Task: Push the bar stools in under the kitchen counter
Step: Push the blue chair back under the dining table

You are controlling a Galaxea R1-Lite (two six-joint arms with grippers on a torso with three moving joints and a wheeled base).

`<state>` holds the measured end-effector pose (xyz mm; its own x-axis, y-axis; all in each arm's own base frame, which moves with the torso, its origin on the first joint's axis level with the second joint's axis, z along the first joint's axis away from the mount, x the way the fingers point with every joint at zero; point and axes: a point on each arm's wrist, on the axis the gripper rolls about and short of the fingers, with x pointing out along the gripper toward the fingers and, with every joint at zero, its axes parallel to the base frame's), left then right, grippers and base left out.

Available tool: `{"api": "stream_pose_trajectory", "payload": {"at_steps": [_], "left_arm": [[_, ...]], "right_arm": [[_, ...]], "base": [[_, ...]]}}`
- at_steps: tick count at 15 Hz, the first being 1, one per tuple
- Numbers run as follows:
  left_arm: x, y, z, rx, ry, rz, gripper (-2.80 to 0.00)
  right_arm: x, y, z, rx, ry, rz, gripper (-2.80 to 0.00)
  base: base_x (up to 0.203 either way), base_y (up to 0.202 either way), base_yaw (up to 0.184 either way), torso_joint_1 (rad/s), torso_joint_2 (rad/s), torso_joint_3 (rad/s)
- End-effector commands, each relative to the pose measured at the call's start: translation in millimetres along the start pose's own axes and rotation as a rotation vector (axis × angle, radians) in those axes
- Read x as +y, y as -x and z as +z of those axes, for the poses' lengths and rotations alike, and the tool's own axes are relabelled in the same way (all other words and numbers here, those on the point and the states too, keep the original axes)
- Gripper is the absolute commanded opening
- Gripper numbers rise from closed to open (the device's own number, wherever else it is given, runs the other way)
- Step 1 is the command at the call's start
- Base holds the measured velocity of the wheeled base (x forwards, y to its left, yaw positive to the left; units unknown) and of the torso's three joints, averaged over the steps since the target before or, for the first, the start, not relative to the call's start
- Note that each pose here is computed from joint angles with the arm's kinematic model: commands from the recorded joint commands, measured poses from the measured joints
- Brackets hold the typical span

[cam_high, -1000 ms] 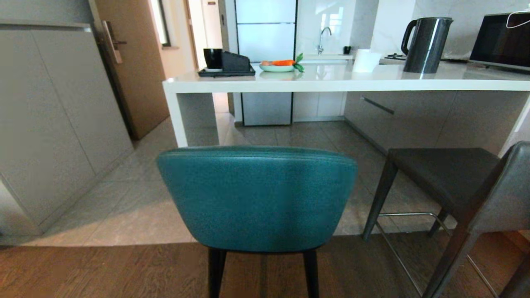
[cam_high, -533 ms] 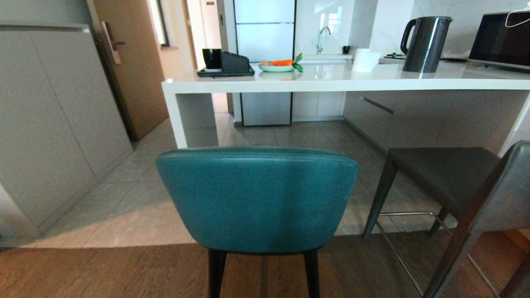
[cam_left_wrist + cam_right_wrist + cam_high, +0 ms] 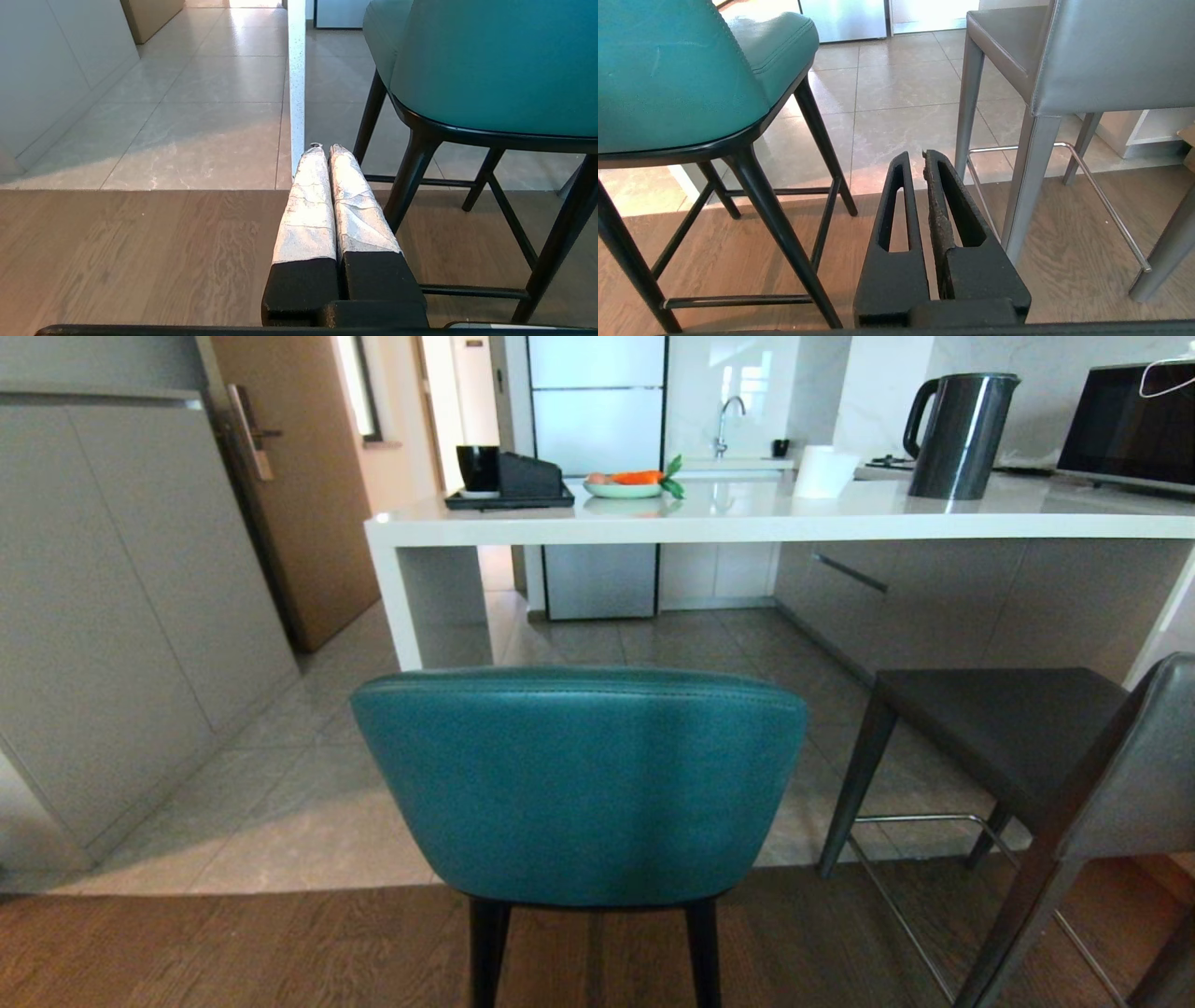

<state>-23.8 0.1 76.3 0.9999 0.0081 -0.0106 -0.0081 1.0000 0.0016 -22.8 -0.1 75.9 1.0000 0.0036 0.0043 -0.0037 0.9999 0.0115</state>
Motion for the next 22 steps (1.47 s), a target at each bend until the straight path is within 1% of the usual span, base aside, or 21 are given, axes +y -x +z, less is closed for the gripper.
{"api": "stream_pose_trajectory", "payload": {"at_steps": [1, 13, 15, 17, 19, 20, 21, 22], "left_arm": [[0.0, -0.1, 0.1, 0.002, 0.0, 0.001, -2.8], [0.0, -0.1, 0.1, 0.002, -0.003, 0.001, -2.8], [0.0, 0.2, -0.2, 0.007, 0.0, 0.002, -2.8], [0.0, 0.9, -1.0, 0.032, 0.0, 0.002, -2.8], [0.0, 1.9, 0.5, 0.037, -0.003, 0.005, -2.8], [0.1, 3.7, 9.7, 0.017, -0.001, 0.007, -2.8], [0.1, 2.9, 19.9, 0.025, 0.006, 0.008, -2.8], [0.2, -1.8, 34.0, 0.053, 0.028, 0.004, -2.8]], "right_arm": [[0.0, -0.3, -0.6, 0.003, 0.0, 0.0, -2.8], [0.0, -0.3, -0.6, 0.003, 0.003, 0.001, -2.8], [0.0, -0.3, -0.6, 0.003, 0.001, 0.0, -2.8], [-0.1, 0.2, 0.0, 0.006, 0.002, -0.006, -2.8], [0.1, 2.5, 15.5, -0.009, -0.003, -0.005, -2.8], [0.3, 2.4, 27.6, -0.009, -0.005, -0.003, -2.8], [0.4, 1.0, 38.7, -0.004, -0.006, 0.0, -2.8], [0.6, -3.5, 48.6, 0.021, -0.007, 0.002, -2.8]], "base": [[0.0, 0.0, 0.0, 0.0, 0.0, 0.0], [0.0, 0.0, 0.0, 0.0, 0.0, 0.0], [0.0, 0.0, 0.0, 0.0, 0.0, 0.0], [0.0, 0.0, 0.0, 0.0, 0.0, 0.0], [0.0, 0.0, 0.0, 0.0, 0.0, 0.0], [0.0, 0.0, 0.0, 0.0, 0.0, 0.0], [0.0, 0.0, 0.0, 0.0, 0.0, 0.0], [0.0, 0.0, 0.0, 0.0, 0.0, 0.0]]}}
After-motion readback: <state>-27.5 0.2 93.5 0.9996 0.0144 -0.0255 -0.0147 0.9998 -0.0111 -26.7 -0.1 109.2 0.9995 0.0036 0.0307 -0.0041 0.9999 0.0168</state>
